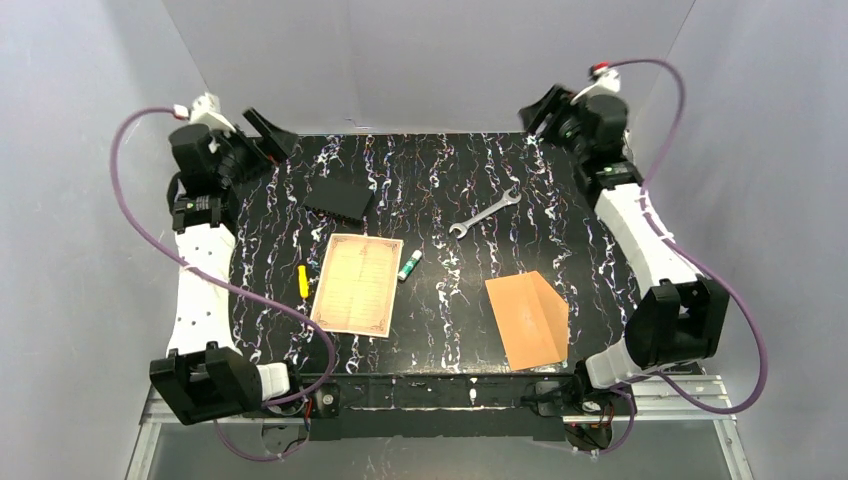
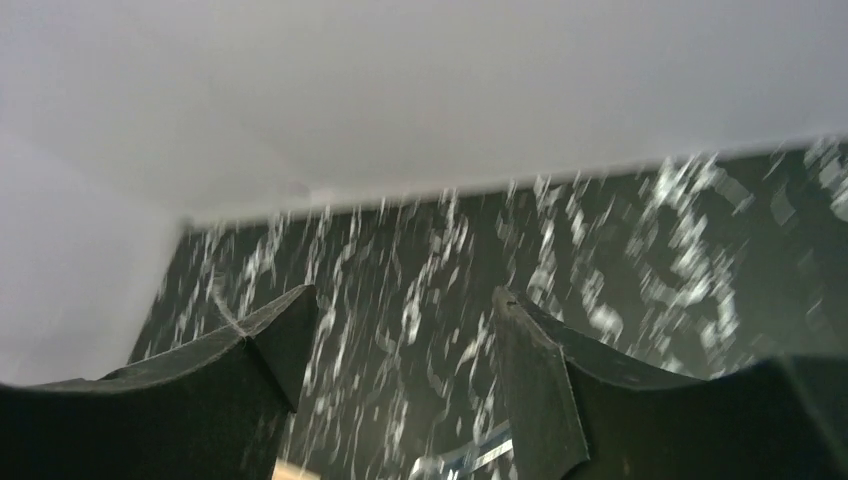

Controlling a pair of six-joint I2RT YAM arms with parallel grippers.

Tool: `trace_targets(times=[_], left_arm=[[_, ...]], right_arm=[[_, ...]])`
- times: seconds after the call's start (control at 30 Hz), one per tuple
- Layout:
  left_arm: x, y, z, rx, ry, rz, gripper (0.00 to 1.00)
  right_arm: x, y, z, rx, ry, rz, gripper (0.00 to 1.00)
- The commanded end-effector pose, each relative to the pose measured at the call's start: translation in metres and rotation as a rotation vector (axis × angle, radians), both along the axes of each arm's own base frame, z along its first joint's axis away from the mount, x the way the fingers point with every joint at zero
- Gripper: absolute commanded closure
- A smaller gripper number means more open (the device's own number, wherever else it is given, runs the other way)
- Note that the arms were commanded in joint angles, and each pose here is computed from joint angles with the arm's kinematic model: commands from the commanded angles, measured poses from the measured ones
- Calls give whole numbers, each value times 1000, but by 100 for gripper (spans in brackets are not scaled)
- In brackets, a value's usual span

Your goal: Place the letter into the envelope and seal it

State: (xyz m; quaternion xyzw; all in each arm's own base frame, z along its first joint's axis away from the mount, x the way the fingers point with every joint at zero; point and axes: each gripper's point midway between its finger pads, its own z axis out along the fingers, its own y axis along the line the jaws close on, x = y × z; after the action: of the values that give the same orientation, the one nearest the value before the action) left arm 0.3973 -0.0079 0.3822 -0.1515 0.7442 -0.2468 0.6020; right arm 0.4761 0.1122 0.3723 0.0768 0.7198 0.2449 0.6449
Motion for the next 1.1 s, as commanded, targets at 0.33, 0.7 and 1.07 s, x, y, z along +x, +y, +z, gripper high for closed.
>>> trace_targets(times=[0.33,0.7,1.07], left_arm=[[-67,-65,-180,-195,485,-206,2],[-91,-87,-241,-186,663,-233,2],[-98,-95,-256,-109,742,-284,2]], right_arm=[[-102,83,-192,-123,627,242,26],[-258,-22,-298,-513,1307,-38,19],[-281,-22,-346,-593,1361,-57,9]])
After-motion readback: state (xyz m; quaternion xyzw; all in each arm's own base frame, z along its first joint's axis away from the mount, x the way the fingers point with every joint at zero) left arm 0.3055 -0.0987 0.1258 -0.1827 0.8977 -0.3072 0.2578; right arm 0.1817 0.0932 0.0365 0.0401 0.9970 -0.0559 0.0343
